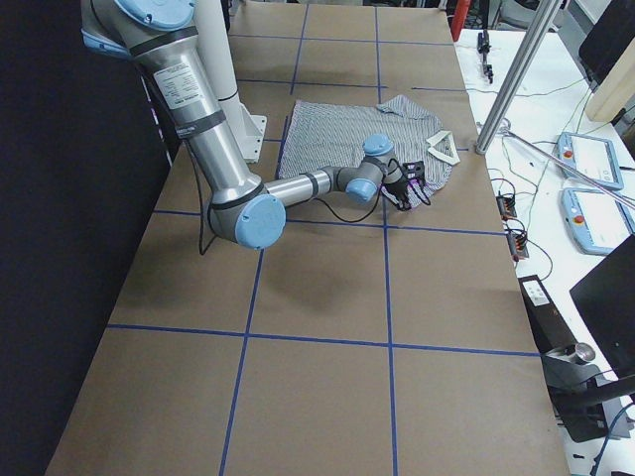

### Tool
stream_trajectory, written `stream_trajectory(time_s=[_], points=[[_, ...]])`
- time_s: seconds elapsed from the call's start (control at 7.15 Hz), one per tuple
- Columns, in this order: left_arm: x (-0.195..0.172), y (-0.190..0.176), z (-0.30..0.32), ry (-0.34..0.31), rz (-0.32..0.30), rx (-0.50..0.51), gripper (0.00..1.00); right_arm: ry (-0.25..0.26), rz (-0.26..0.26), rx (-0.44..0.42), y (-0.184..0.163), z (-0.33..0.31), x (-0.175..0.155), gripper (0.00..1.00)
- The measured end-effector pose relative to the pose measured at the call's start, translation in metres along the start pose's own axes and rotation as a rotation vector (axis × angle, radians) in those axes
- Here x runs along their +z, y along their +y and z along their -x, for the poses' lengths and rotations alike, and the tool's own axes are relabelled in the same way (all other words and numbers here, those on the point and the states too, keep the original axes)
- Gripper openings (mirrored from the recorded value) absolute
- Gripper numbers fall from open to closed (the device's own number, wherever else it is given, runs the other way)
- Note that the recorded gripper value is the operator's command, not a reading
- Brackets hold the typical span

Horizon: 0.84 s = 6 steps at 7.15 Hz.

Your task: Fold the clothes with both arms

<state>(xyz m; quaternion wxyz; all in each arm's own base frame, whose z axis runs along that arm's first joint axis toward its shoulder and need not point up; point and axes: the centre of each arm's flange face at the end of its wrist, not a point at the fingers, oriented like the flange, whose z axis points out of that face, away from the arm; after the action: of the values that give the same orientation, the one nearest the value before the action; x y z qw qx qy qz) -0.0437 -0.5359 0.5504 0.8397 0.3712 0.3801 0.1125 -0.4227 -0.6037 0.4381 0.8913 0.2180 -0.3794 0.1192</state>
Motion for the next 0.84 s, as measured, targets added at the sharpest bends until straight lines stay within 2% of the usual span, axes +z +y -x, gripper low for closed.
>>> stream_trajectory(time_s=[0.28, 0.56, 0.84], points=[[-0.001, 0.000, -0.001, 0.002, -0.004, 0.002, 1.00, 0.014, 0.007, 0.018, -0.014, 0.031, -0.018, 0.00], [-0.001, 0.000, -0.001, 0.001, -0.006, 0.003, 1.00, 0.065, 0.016, 0.103, -0.034, 0.101, -0.053, 0.00], [-0.001, 0.000, -0.001, 0.001, -0.006, 0.002, 1.00, 0.076, -0.034, 0.168, -0.026, 0.182, -0.076, 0.00]])
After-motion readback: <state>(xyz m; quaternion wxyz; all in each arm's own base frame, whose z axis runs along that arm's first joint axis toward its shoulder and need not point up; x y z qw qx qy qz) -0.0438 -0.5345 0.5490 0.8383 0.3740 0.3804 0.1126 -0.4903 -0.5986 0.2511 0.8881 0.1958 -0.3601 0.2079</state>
